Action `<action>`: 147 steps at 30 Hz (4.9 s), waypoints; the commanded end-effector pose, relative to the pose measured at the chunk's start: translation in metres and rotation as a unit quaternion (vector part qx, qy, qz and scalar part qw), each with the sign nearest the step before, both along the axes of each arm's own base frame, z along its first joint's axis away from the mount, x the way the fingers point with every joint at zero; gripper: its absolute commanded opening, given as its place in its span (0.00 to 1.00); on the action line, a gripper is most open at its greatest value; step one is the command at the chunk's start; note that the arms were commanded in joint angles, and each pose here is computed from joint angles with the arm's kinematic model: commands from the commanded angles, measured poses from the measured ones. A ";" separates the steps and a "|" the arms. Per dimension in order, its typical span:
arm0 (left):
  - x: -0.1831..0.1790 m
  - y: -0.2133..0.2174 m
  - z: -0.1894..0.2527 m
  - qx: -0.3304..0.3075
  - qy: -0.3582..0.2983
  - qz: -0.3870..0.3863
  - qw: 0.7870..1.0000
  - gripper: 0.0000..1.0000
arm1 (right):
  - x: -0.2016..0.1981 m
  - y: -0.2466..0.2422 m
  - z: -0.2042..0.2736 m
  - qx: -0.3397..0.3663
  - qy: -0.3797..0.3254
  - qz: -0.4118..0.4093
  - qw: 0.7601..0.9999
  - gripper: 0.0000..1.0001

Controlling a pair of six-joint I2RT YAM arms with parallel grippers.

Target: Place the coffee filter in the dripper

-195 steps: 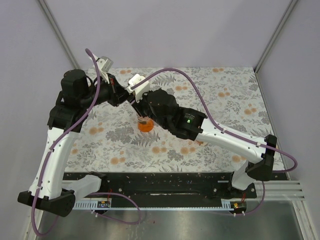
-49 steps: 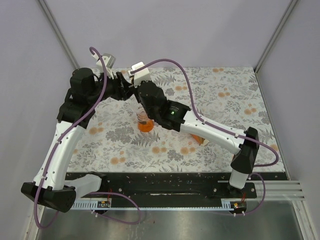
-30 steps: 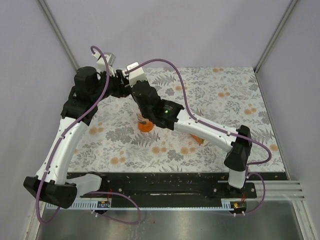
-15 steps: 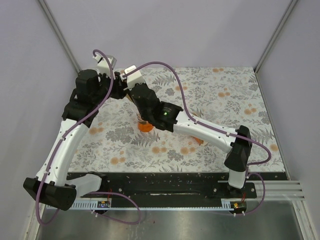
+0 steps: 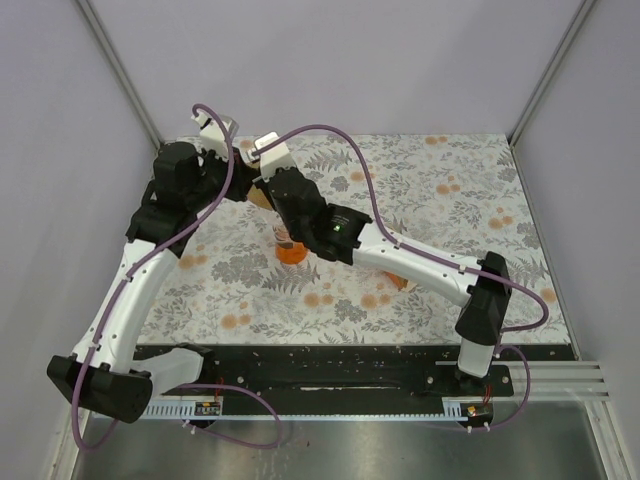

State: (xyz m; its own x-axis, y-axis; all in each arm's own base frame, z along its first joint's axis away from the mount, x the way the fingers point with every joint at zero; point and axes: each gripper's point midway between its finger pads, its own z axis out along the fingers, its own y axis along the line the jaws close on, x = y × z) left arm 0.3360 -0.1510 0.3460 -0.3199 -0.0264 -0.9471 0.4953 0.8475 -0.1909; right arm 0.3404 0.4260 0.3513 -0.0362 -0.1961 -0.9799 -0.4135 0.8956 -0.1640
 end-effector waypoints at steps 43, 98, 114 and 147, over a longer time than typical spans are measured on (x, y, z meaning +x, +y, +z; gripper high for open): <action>-0.004 0.033 0.008 0.107 -0.058 0.028 0.992 0.00 | 0.023 -0.074 0.026 -0.006 -0.015 -0.032 0.999 0.00; -0.021 0.004 -0.005 -0.115 0.093 -0.012 0.989 0.82 | -0.009 -0.027 -0.077 -0.116 0.325 0.108 0.932 0.00; 0.013 0.006 -0.040 -0.088 0.132 0.006 0.987 0.54 | -0.002 -0.014 -0.087 -0.114 0.321 0.119 0.932 0.00; 0.015 0.011 -0.047 -0.046 0.120 -0.002 0.992 0.03 | 0.011 -0.015 0.022 -0.030 0.142 0.171 0.974 0.65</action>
State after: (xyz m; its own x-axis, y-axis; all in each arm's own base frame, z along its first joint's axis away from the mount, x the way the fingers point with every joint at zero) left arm 0.3475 -0.1385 0.2714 -0.6044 -0.1011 -0.7903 0.3865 0.8302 -0.4018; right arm 0.3572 0.4098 0.2984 -0.3783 -0.4513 -0.8082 -0.6907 0.7189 -0.0782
